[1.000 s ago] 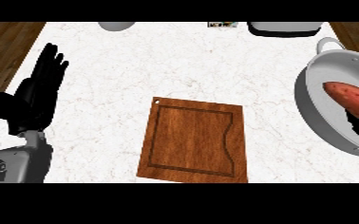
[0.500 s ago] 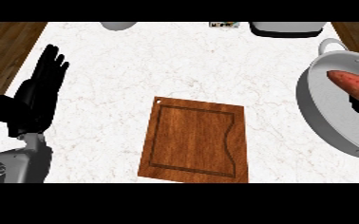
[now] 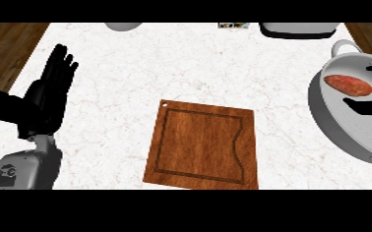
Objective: Pick the sweet potato from the cutting board and place it in the pot
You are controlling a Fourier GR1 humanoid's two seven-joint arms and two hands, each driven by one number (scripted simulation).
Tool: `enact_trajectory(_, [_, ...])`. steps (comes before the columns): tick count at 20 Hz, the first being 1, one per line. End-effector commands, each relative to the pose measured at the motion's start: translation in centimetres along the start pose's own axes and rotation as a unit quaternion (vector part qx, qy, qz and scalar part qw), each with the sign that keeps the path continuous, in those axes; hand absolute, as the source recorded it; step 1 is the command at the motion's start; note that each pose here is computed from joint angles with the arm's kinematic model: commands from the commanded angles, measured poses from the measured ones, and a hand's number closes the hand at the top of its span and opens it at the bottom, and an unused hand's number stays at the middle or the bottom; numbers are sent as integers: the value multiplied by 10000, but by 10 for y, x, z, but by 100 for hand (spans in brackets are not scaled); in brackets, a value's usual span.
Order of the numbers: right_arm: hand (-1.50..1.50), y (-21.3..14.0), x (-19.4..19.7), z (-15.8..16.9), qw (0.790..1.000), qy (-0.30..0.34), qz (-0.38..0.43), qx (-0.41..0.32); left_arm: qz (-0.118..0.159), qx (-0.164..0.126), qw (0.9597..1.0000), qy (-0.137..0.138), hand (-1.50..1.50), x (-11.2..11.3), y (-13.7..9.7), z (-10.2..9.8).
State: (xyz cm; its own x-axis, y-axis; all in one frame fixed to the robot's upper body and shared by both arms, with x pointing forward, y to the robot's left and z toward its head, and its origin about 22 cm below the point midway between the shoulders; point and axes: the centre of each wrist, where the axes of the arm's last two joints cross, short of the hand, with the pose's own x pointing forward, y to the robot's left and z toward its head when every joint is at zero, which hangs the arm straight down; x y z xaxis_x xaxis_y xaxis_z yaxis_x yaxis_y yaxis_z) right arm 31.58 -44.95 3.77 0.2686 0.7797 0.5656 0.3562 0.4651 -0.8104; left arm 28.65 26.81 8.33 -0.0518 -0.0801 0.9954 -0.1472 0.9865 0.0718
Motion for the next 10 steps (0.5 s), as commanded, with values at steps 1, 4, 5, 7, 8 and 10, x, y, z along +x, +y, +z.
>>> enact_trajectory(1, [-150, 21, -20, 6, 9962, -92, -702, 516, 47, 4, 10000, 49, 0, -6, 5, 3])
enact_trajectory(4, [-150, 18, -5, -6, 9853, -336, -1630, 388, -45, -21, 10000, 60, 0, 9, -5, 0])
enact_trajectory(5, [-150, 28, -4, -3, 9800, -391, -1948, 146, -41, 78, 10000, 6, 0, 17, 0, -5])
enact_trajectory(7, [-150, 13, -8, -8, 9668, -593, -2486, -64, -8, 87, 10000, 36, 0, 1, 8, -4])
enact_trajectory(8, [-150, 9, -18, -5, 9616, -499, -2697, -105, -2, 39, 9999, 105, 0, 5, -2, 0])
enact_trajectory(10, [-150, -14, -25, -10, 9537, -495, -2957, -225, -61, 76, 9999, 111, 0, 14, 16, -1])
